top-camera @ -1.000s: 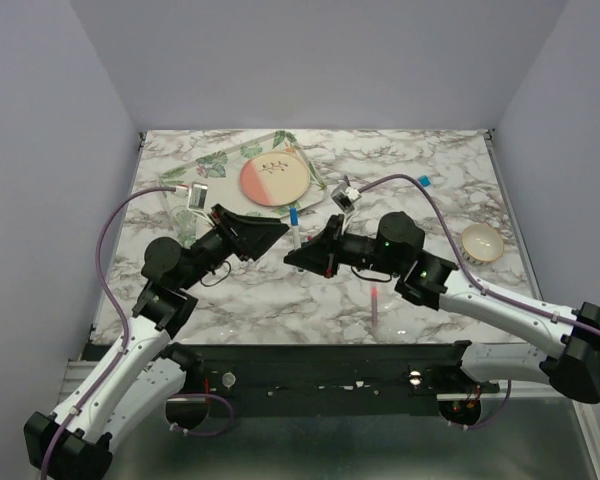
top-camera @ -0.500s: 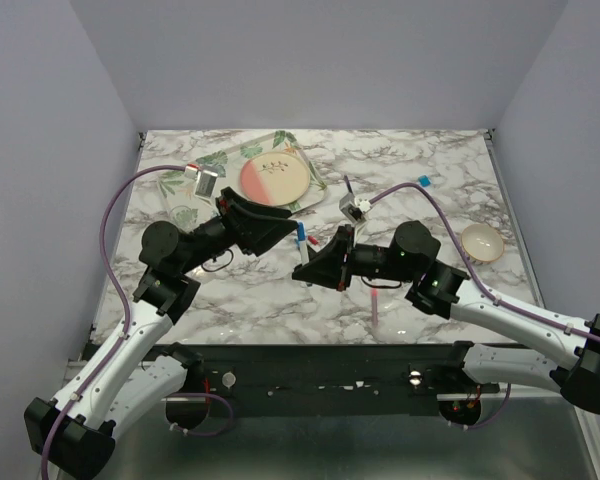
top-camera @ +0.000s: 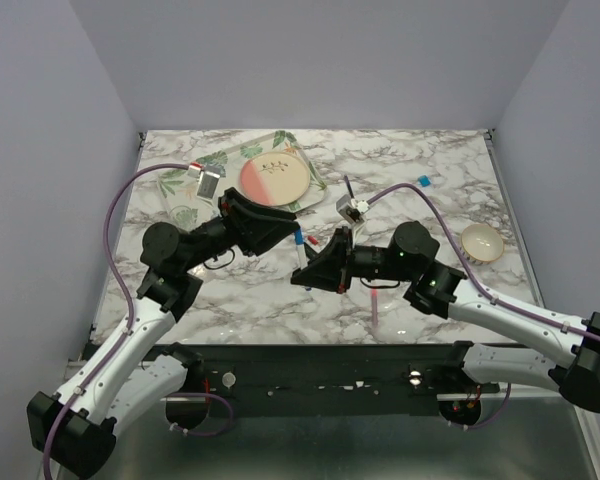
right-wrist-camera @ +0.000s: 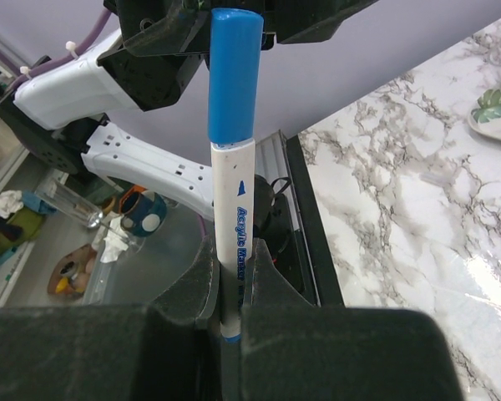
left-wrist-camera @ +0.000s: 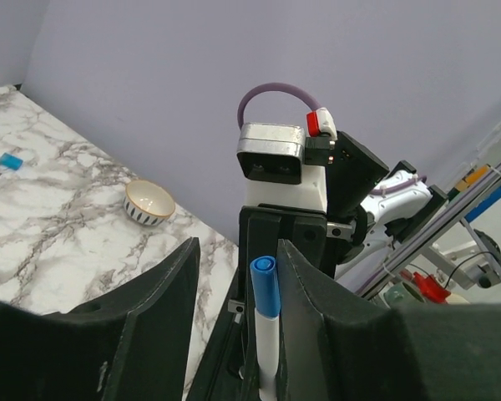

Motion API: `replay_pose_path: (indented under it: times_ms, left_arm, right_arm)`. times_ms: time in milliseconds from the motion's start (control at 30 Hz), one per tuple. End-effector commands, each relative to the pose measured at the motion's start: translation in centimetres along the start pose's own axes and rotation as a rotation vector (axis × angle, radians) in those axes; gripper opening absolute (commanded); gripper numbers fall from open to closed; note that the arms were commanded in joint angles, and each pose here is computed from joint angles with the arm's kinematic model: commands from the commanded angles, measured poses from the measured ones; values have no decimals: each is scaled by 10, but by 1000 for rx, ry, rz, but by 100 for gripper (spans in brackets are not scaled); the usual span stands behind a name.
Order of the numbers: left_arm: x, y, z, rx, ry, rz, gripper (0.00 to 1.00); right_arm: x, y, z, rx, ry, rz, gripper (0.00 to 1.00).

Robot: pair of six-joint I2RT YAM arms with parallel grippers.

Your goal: Insert the pens into the pen caps

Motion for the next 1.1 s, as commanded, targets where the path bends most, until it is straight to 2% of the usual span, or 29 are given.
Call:
replay_pose_path:
  times_ms: [0, 233, 500, 633, 767, 867, 933, 1067]
  left_arm:
    - [5, 0, -3, 53, -10, 40, 47]
    - [9, 0, 1, 63, 6, 66, 42]
    - [14, 2, 1, 79, 15, 84, 26]
    - [18, 4, 2, 95, 29, 100, 0]
    - [26, 4, 4, 107, 94, 121, 0]
    - [36, 10, 6, 154, 136, 114, 0]
    - [44, 11, 20, 97, 248, 100, 0]
    - [58, 9, 31, 28, 356, 110, 0]
  right_arm:
    - [-1, -2, 3, -43, 2, -9, 1]
    - [0, -3, 2, -41, -9, -6, 1]
    - [1, -5, 2, -44, -16, -6, 1]
    - [-1, -6, 2, -45, -14, -6, 1]
    - [-6, -6, -1, -6, -19, 5, 1]
    - [-22, -3, -2, 45, 37, -25, 1]
    - [-39, -3, -2, 81, 79, -30, 1]
    - [-58, -3, -6, 150, 160, -28, 1]
Point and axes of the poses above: each gripper's point midway between its finger pads, its own y axis back along the fingers, its own z axis along the line the jaws close on, x = y × z, the point moved 7 cm from there along y, back along the fingers, and after that the axes turned 14 degrees about y, right-handed, at the moved point
